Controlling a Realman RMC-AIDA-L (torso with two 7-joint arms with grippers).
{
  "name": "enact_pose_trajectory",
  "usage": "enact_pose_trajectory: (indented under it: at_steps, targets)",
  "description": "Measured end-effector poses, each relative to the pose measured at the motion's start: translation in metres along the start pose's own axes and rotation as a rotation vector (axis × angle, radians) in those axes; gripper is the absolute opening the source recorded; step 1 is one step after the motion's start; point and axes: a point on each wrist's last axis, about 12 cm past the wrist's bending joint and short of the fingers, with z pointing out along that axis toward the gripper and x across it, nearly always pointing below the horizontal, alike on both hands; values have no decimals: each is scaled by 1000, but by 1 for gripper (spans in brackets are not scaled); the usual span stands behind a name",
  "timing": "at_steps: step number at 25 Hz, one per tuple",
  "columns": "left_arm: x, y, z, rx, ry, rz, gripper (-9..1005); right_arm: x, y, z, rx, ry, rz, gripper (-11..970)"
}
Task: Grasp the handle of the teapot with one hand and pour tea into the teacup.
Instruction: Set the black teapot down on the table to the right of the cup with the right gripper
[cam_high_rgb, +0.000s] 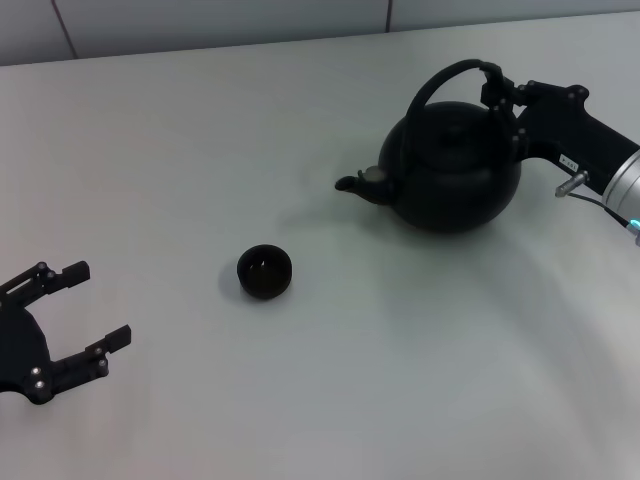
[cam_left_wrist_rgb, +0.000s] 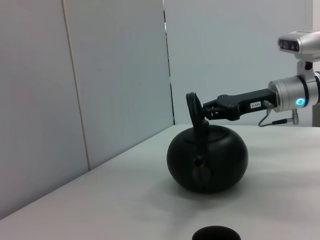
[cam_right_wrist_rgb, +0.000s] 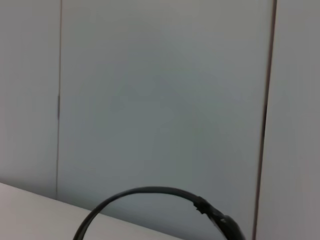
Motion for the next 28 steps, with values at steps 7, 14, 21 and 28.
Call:
enact_pose_trajectory:
  at_steps: [7,14,21,28]
  targets:
    - [0,1,0,-1,-1,-2,811,4,1,1,7,22,11,148]
    - [-1,1,0,-2,-1,-2,811,2,-2,0,25,3,20,466]
    - [-1,1,0,-1,-2,-1,810,1,-2,-1,22,-5,21,610]
    - [-1,1,1,1,-3,0,811,9,0,-36,50,-74,64,696]
